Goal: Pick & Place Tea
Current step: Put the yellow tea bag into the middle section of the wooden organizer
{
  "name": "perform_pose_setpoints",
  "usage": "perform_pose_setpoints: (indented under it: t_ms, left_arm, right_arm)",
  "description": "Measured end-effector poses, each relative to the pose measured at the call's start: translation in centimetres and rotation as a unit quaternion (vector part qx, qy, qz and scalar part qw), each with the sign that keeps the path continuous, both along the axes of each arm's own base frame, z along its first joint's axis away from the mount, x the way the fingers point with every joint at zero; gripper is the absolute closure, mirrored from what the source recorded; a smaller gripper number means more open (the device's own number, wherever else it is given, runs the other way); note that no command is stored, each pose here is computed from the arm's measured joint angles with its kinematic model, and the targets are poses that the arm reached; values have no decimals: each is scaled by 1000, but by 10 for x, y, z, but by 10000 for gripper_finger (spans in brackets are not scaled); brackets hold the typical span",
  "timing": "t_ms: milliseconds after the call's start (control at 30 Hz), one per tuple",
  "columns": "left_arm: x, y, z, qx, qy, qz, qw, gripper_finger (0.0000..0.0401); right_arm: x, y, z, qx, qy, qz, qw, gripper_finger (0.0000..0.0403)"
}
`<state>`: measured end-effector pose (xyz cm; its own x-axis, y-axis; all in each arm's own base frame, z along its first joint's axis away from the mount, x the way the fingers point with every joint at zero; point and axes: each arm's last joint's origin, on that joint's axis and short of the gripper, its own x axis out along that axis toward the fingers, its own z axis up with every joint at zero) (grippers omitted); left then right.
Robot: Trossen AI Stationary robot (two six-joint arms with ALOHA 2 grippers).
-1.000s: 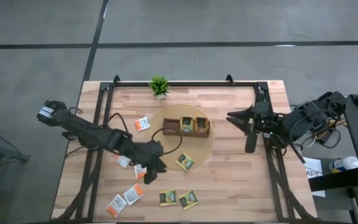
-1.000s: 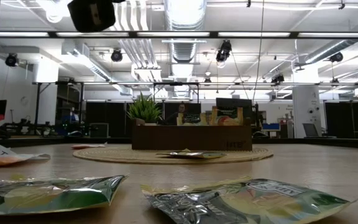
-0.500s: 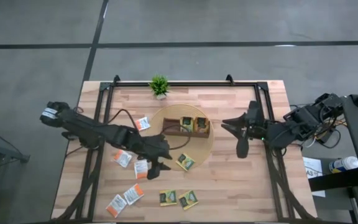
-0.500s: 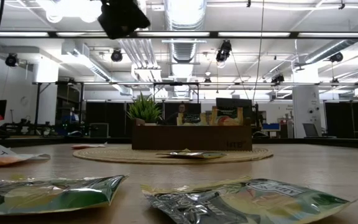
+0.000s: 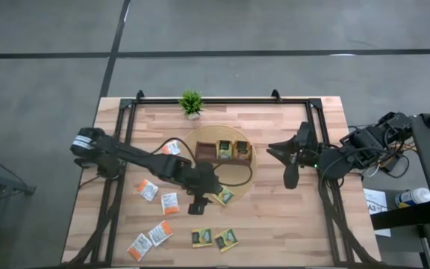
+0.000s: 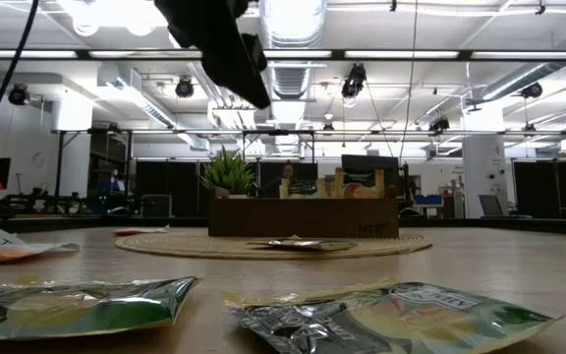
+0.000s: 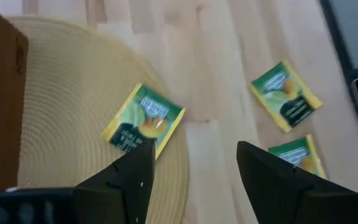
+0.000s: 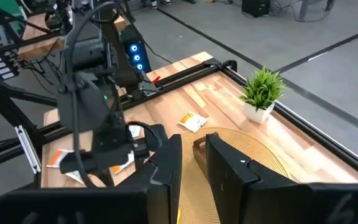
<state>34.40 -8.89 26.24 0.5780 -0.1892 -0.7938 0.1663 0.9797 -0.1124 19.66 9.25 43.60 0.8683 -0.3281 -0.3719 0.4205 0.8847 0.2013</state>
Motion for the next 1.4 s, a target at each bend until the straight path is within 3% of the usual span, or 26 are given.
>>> perform_pose_setpoints:
  t_ms: [500, 933, 1400]
  left_arm:
    - [-3, 3, -7, -18, 45, 44, 998, 181]
    - [-12, 5, -15, -23, 88, 71, 993, 181]
    - [-61, 18, -7, -38, 73, 125, 989, 181]
  right_arm:
    - [3, 3, -4, 25, 5, 7, 1000, 278]
    - [45, 30, -47, 69, 108, 25, 991, 257]
    - [87, 35, -91, 116, 218, 49, 968, 243]
